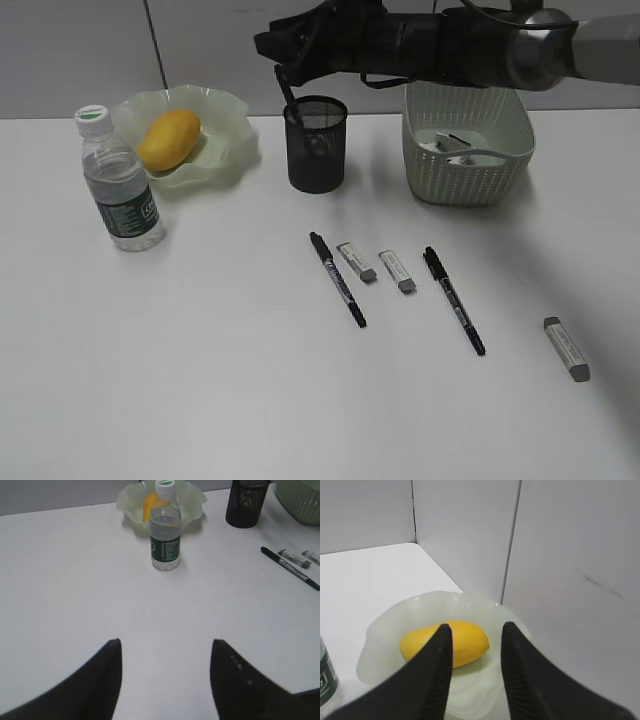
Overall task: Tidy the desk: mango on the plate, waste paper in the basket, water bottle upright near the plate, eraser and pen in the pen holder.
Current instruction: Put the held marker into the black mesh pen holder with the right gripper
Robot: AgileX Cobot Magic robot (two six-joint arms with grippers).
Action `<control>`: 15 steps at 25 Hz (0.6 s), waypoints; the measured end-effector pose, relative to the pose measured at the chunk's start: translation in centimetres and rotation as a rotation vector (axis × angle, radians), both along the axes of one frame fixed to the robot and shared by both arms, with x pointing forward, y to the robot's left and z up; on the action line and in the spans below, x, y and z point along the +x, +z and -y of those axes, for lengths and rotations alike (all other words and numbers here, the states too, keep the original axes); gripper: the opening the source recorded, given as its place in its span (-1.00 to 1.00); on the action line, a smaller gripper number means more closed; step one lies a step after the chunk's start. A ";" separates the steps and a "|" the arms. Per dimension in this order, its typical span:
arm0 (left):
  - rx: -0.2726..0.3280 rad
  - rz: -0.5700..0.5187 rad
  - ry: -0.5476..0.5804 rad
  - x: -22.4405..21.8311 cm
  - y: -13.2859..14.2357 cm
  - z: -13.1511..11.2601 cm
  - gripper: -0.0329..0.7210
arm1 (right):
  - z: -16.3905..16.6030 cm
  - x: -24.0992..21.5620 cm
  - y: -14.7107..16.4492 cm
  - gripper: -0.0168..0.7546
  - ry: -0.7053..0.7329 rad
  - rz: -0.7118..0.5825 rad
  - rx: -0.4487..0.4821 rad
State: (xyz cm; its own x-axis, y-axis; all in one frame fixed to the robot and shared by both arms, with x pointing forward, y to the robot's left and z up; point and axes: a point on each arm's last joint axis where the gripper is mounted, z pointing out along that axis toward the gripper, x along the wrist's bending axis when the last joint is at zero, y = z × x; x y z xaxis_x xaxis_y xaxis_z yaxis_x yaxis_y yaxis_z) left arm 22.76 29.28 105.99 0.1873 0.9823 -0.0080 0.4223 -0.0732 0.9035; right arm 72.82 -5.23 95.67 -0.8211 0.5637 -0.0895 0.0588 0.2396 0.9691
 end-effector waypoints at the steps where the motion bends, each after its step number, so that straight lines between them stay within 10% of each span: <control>1: 0.000 0.000 0.000 0.0 0.0 0.0 0.22 | 0.0 0.0 0.0 -0.22 0.001 -0.004 0.004; 15: 0.000 0.000 0.000 0.0 0.0 0.0 0.22 | 1.2 -1.8 5.2 0.21 -0.039 -0.149 -0.141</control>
